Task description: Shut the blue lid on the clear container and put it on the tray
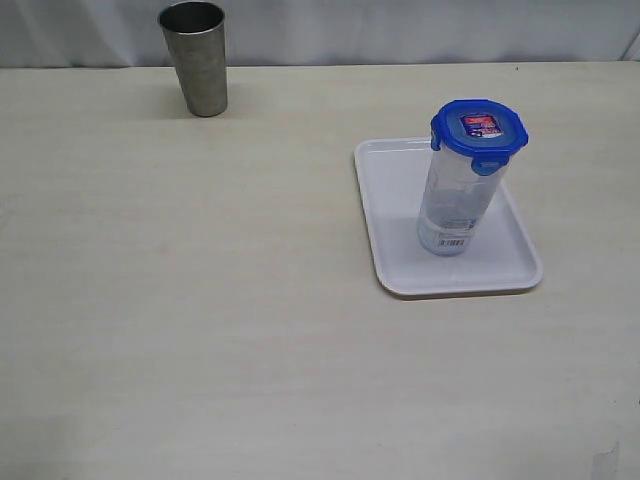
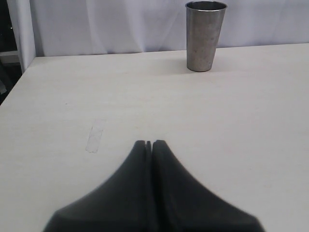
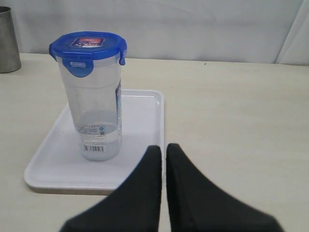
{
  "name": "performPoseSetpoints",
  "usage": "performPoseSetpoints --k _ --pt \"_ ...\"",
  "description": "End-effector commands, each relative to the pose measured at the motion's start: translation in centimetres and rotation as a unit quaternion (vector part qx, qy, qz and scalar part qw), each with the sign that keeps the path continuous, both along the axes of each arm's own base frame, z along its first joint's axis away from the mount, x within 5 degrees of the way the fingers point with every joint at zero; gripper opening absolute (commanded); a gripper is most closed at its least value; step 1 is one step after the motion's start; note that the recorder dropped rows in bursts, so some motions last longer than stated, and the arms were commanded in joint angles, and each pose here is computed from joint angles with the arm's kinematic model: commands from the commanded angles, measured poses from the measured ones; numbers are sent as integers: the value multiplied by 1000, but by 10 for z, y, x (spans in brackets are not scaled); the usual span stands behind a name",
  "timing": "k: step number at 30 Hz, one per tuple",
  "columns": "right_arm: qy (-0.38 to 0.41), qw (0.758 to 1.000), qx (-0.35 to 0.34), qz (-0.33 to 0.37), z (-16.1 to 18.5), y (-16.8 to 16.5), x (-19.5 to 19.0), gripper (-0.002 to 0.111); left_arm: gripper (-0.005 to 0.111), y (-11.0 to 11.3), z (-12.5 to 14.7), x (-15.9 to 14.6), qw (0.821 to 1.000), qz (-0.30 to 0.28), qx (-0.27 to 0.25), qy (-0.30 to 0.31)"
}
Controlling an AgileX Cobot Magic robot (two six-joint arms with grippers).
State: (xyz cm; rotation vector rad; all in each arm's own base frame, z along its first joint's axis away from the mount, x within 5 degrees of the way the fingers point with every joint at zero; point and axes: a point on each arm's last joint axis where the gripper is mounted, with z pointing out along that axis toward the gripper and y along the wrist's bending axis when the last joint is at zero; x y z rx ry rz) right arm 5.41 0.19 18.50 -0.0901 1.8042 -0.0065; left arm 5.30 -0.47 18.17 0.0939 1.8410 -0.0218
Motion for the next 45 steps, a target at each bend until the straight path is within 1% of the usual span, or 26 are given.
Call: performPoseSetpoints --k 1,6,45 --pt "-2 1000 -2 -13 -1 -2 0 4 0 0 0 0 1000 3 -2 -4" --pt "2 1000 11 -12 -1 -1 0 4 0 0 0 0 1000 3 -2 -4" --pt "2 1000 11 -12 -1 -1 0 4 0 0 0 0 1000 3 -2 -4"
